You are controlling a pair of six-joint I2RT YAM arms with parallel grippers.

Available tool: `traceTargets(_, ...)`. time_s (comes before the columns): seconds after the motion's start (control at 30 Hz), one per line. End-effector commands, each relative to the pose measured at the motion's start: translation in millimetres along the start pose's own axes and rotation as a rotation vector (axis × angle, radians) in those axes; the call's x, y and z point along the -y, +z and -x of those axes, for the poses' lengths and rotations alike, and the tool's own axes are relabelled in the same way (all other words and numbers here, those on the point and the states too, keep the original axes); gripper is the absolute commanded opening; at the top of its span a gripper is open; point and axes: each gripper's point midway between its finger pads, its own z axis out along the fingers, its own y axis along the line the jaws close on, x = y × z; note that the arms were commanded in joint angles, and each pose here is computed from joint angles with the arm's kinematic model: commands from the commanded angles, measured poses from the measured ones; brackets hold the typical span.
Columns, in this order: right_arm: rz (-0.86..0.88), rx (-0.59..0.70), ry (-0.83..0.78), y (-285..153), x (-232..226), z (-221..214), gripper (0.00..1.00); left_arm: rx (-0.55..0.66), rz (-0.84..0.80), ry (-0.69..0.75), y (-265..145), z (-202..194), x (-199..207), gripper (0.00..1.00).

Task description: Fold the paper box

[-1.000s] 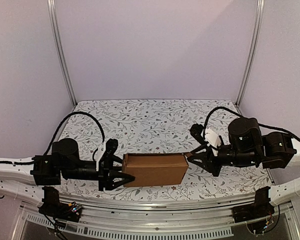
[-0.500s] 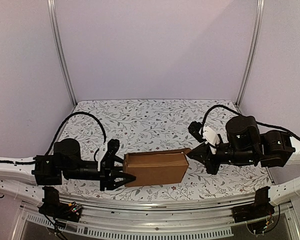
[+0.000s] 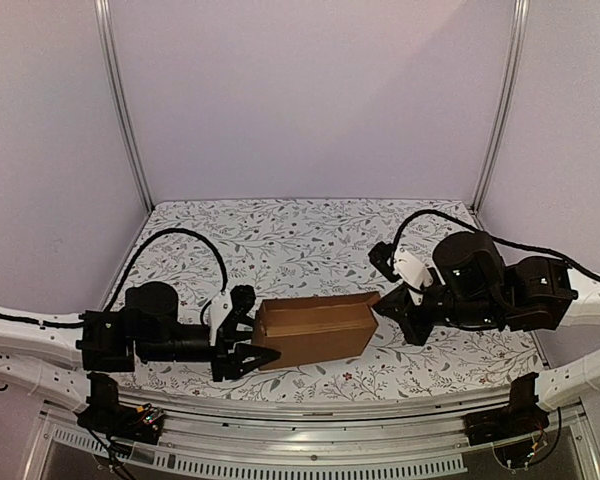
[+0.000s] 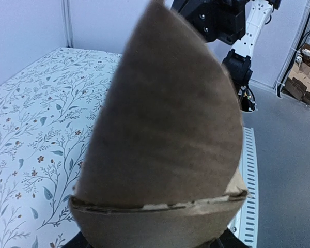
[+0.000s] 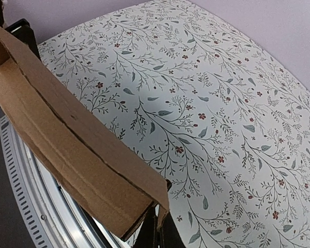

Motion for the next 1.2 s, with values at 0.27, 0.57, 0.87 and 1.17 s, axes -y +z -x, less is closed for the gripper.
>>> traceTargets(0.27, 0.089, 0.065, 0.058, 3, -25, 34, 0.0, -0.023, 0.141, 0.067, 3, -6, -18, 0.0)
traceTargets(0.57, 0.096, 0.034, 0.055, 10, -29, 37, 0.0, -0.052, 0.198, 0.105, 6, -12, -23, 0.0)
traceTargets(0.87, 0.122, 0.01, 0.093, 21, -37, 34, 0.0, -0.058, 0.221, 0.119, 9, -15, -22, 0.0)
traceTargets(1.17, 0.119, 0.017, 0.122, 23, -37, 33, 0.0, 0.0, 0.218, 0.098, 1, -6, -21, 0.0)
